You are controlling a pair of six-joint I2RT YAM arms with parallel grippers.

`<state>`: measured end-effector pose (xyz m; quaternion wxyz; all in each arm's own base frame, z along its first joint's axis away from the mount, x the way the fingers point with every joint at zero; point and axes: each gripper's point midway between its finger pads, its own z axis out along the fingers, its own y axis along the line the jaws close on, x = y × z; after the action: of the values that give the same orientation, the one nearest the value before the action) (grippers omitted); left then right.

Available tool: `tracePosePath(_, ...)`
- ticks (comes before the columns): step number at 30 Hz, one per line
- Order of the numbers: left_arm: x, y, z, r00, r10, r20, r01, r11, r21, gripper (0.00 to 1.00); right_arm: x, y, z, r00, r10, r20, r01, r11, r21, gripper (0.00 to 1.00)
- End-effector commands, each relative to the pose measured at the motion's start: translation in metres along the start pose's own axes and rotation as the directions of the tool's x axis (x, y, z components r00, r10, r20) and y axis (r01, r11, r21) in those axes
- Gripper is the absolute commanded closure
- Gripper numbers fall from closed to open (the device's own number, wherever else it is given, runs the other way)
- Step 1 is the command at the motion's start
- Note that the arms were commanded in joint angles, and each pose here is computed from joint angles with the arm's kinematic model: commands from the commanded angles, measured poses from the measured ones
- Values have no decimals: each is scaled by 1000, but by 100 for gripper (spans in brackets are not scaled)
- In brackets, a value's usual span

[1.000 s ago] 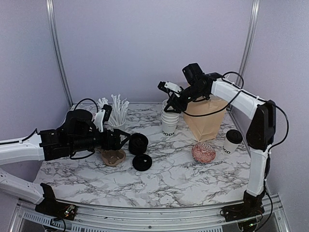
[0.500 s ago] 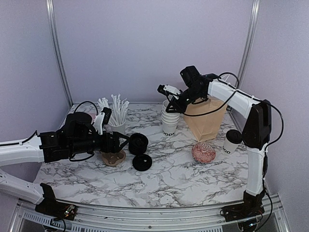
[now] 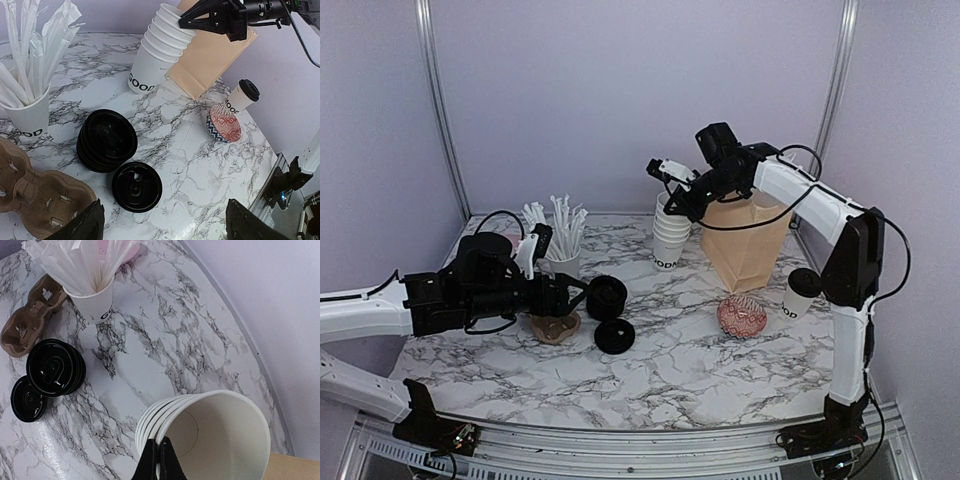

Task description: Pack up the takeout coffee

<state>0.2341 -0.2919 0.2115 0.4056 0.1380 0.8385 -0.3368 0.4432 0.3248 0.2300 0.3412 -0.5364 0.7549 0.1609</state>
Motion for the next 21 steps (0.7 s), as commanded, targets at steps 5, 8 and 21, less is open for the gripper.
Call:
tracePosePath(5,-9,-11,5,1000,1,11,-1,999,35,16,-40,4,-9,992,-108,67,105,994,41,100)
tracePosePath(8,-9,-12,5,1000,-2,10,2,999,38,16,-48,8,-16,990,-85,110,85,996,3,100)
tracePosePath(21,-9,-14,9,1000,-13,-7,13,999,31,17,-46,-15,-14,989,-81,125,77,996,37,100)
